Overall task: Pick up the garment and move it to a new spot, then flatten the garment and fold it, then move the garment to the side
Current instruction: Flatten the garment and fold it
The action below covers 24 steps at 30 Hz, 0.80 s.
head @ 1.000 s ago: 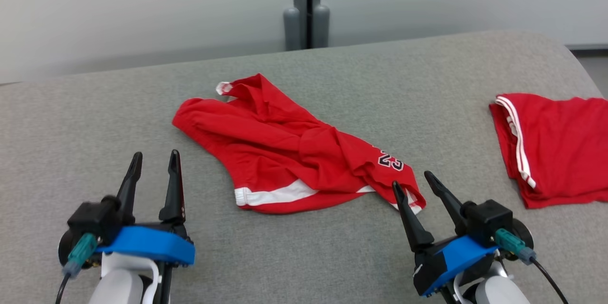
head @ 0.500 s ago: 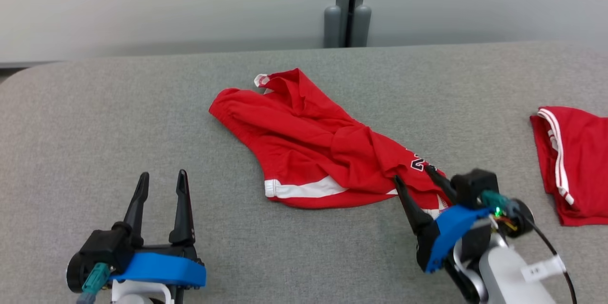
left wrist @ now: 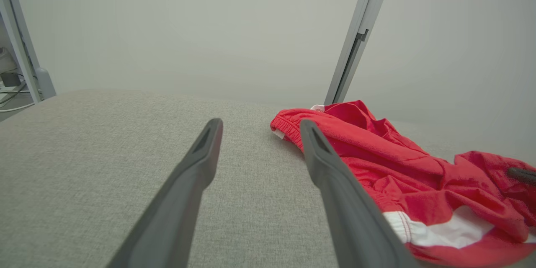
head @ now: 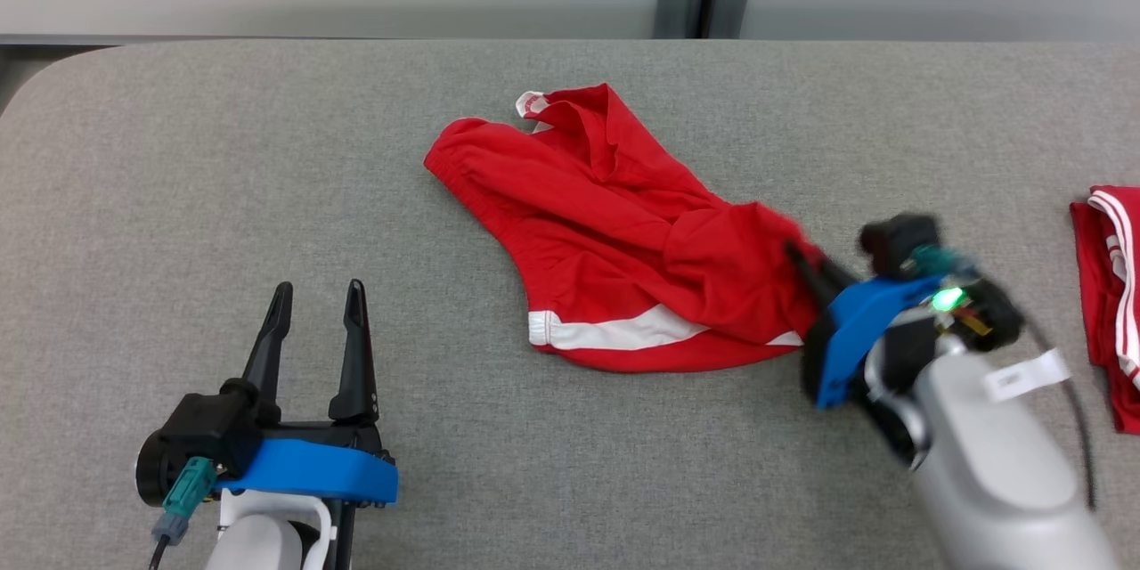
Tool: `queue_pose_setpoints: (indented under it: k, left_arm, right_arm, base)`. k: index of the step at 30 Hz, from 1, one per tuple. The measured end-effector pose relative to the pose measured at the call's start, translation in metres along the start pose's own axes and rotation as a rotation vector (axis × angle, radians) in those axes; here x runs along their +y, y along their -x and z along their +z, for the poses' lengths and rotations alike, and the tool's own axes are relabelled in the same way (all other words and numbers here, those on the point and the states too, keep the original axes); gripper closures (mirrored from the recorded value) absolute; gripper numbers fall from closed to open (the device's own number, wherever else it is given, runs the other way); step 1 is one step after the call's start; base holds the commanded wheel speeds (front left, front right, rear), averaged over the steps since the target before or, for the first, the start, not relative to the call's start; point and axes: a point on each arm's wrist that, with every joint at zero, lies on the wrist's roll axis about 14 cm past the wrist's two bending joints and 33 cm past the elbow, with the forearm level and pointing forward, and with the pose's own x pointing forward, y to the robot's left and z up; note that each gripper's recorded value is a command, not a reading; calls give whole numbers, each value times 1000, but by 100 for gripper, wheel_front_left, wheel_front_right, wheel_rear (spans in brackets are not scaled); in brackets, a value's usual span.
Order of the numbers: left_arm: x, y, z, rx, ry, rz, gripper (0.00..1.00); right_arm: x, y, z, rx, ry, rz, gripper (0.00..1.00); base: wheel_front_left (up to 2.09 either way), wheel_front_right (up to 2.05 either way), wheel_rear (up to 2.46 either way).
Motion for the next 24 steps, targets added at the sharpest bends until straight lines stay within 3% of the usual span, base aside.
queue_pose_setpoints:
  k: [7,9,17,24]
  left_arm:
    - [4,1,-1,2,-6,7,0]
    - [5,1,-1,3,-9,7,0]
    - [4,2,1,-3,-6,8,0]
    - [-6,6,8,-21,-4,-19,0]
  right_arm:
    - [-55,-8,40,-119,-117,-130,100]
    - [-75,-7,48,-158,-158,-182,0]
    - [-110,5,54,-232,-260,-295,0]
    - [-102,34,52,-304,-185,-292,0]
  base:
    - [0,0,0]
    - [0,0,0]
    - [0,0,0]
    - [0,0,0]
